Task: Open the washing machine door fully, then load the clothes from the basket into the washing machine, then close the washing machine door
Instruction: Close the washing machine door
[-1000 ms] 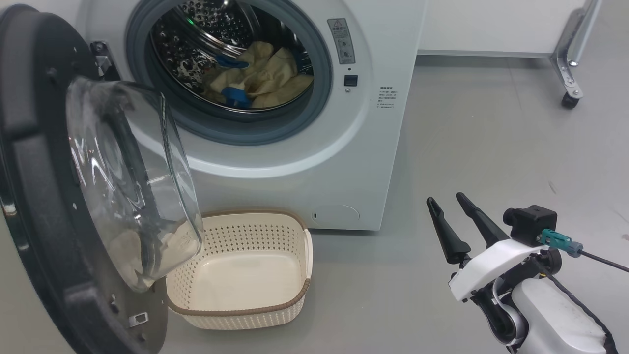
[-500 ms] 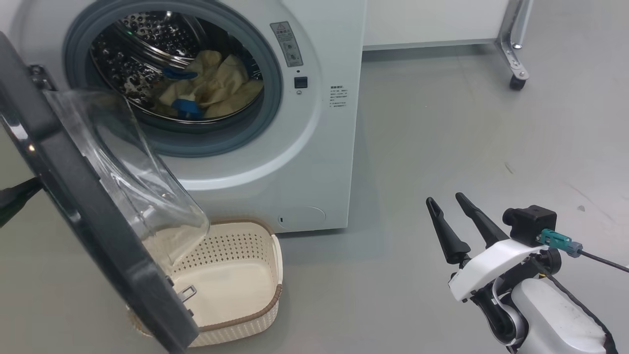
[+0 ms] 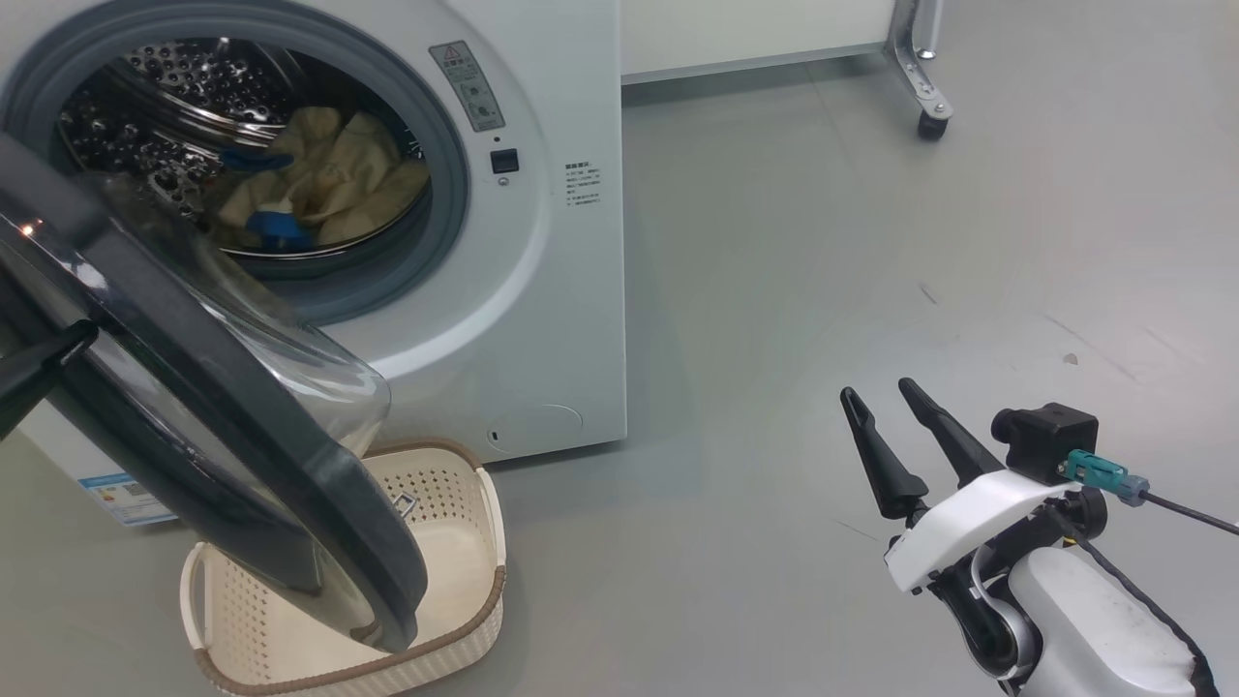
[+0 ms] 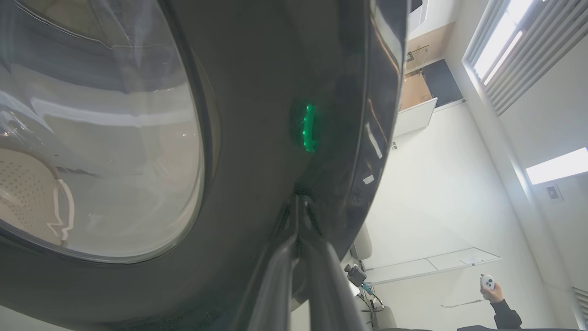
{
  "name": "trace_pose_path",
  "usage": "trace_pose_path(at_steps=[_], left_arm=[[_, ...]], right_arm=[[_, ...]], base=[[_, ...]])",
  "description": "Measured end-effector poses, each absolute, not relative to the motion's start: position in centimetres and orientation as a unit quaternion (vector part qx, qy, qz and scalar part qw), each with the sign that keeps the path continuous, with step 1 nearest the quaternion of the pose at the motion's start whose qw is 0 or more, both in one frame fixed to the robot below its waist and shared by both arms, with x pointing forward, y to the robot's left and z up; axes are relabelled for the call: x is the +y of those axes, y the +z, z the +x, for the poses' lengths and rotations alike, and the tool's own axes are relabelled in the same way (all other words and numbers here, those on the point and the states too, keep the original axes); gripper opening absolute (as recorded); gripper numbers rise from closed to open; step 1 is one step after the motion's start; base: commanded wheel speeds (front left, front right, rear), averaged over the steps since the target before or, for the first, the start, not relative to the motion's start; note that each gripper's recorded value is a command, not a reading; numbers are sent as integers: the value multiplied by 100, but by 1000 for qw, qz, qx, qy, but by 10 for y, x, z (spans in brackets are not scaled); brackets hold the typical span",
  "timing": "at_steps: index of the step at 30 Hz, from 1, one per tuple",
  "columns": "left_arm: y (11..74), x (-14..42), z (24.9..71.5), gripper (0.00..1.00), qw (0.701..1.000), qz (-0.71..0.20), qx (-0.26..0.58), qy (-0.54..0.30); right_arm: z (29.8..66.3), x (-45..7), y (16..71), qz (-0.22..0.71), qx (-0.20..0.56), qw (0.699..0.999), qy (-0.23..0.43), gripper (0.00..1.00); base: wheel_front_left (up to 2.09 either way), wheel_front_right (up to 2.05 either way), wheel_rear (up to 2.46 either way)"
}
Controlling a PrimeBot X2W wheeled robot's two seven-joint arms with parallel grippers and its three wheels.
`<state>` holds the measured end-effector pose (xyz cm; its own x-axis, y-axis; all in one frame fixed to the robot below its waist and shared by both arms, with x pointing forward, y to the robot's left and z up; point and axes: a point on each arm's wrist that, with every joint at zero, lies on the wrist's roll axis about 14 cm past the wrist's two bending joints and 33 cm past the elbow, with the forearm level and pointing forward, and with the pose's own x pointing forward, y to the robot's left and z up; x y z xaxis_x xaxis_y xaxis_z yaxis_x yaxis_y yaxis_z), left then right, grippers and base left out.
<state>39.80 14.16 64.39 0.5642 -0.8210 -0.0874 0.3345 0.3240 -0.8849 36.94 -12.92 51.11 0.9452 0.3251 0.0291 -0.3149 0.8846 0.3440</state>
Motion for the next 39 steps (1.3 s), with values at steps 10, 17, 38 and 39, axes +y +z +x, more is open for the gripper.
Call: trace_pose_path(at_steps=[10,17,38,39], left_arm=[[646,111,412,0,757,-437,273,-402],[638,90,422,0,744,-442,284,-413],[644,82,422,0,743,-445,273,-420],[644,82,422,0,743,-445,273,-420]], right_arm=[[363,-151,506,178,16,975,131,100],[360,-165,502,181,19,977,108,100],[367,-173,507,184,9,978,97,100],[367,-173,507,184,9,978,97,100]], base=[[0,0,0],[0,0,0],[0,0,0],[0,0,0]])
